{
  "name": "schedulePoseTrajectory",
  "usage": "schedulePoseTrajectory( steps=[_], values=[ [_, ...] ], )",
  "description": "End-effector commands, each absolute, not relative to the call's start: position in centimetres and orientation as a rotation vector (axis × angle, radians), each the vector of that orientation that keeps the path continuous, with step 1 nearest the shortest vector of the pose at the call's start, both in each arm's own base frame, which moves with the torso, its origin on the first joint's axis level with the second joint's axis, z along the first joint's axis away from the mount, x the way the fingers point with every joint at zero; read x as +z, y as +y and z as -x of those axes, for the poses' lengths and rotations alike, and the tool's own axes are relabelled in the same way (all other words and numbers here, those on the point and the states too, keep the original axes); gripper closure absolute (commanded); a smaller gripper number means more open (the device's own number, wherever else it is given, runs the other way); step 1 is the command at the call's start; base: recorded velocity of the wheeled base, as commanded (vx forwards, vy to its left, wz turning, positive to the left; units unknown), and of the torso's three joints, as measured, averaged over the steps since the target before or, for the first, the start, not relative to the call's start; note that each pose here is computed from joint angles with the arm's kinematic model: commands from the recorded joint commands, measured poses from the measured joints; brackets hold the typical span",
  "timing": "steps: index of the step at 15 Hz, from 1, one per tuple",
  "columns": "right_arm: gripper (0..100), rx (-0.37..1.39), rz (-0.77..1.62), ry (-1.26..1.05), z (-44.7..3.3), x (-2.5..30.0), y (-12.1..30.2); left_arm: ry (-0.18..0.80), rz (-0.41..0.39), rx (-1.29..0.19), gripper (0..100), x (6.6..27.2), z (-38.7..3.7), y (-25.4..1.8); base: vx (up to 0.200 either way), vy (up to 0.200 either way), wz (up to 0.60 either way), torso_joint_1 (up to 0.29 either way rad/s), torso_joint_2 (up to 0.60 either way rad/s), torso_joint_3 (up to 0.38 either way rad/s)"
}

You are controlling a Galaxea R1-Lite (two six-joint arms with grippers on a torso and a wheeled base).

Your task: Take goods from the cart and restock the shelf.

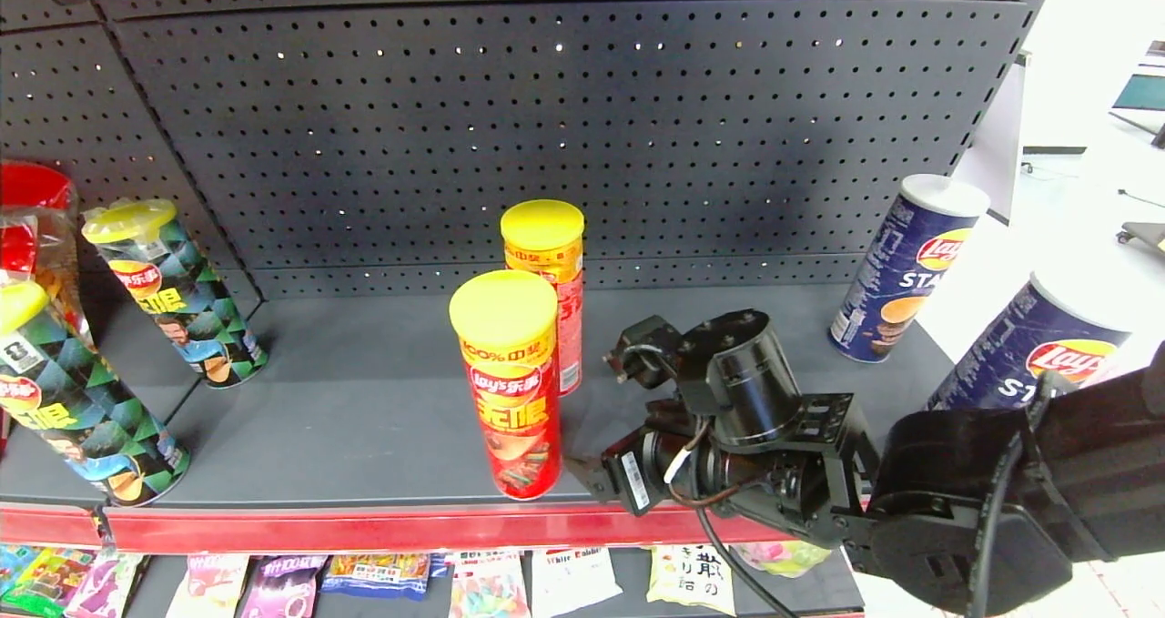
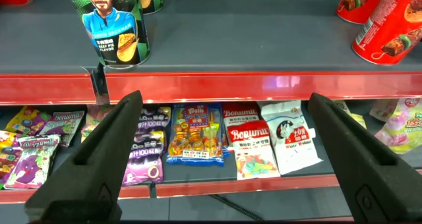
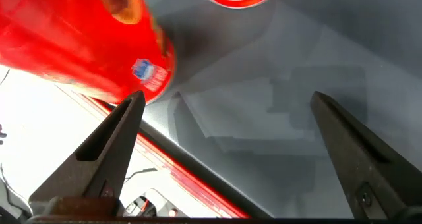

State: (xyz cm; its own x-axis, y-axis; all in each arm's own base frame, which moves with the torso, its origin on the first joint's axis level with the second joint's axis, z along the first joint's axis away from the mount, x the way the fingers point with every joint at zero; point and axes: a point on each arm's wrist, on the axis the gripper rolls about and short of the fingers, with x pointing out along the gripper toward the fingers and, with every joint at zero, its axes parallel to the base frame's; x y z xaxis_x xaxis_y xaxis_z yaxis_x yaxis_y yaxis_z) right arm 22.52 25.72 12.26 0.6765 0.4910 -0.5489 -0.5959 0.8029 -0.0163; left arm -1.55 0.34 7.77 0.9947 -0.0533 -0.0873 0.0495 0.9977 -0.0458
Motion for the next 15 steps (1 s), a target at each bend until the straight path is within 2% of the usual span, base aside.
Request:
schedulePoseTrajectory(
  steps=[1, 2, 3, 5, 7, 8, 9, 10, 11, 14, 15],
  values=[
    [0, 0.618, 0.169, 0.5, -20.8, 14.9, 23.3, 0.09, 0.044, -0.051, 0, 7.8, 1.5, 0.3, 0.0, 0.0, 0.0, 0.0, 0.0, 0.0],
    [0, 0.627, 0.154, 0.467, -18.7, 16.3, 21.2, 0.09, 0.044, -0.051, 0, 7.8, 1.5, 0.3, 0.0, 0.0, 0.0, 0.0, 0.0, 0.0],
    [0, 0.629, 0.153, 0.466, -18.4, 16.4, 20.9, 0.09, 0.044, -0.051, 0, 7.8, 1.5, 0.3, 0.0, 0.0, 0.0, 0.0, 0.0, 0.0],
    [0, 0.672, 0.114, 0.375, -12.4, 18.1, 14.0, 0.09, 0.044, -0.051, 0, 7.8, 1.5, 0.3, 0.0, 0.0, 0.0, 0.0, 0.0, 0.0],
    [0, 0.763, 0.096, 0.34, -9.1, 17.7, 10.2, 0.09, 0.044, -0.051, 0, 7.8, 1.5, 0.3, 0.0, 0.0, 0.0, 0.0, 0.0, 0.0],
    [0, 0.79, 0.104, 0.311, -6.1, 16.7, 5.9, 0.09, 0.044, -0.051, 0, 7.8, 1.5, 0.3, 0.0, 0.0, 0.0, 0.0, 0.0, 0.0],
    [0, 0.801, 0.104, 0.293, -4.3, 16.0, 3.7, 0.09, 0.044, -0.051, 0, 7.8, 1.5, 0.3, 0.0, 0.0, 0.0, 0.0, 0.0, 0.0],
    [0, 0.77, 0.088, 0.271, -2.6, 15.6, 2.2, 0.09, 0.044, -0.051, 0, 7.8, 1.5, 0.3, 0.0, 0.0, 0.0, 0.0, 0.0, 0.0],
    [0, 0.667, 0.064, 0.248, -1.2, 15.2, 1.1, 0.09, 0.044, -0.051, 0, 7.8, 1.5, 0.3, 0.0, 0.0, 0.0, 0.0, 0.0, 0.0],
    [0, 0.334, 0.024, 0.171, 1.0, 12.6, 0.6, 0.09, 0.044, -0.051, 0, 7.8, 1.5, 0.3, 0.0, 0.0, 0.0, 0.0, 0.0, 0.0],
    [0, 0.291, 0.029, 0.139, 1.6, 11.4, 0.6, 0.09, 0.044, -0.051, 0, 7.8, 1.5, 0.3, 0.0, 0.0, 0.0, 0.0, 0.0, 0.0]
  ],
)
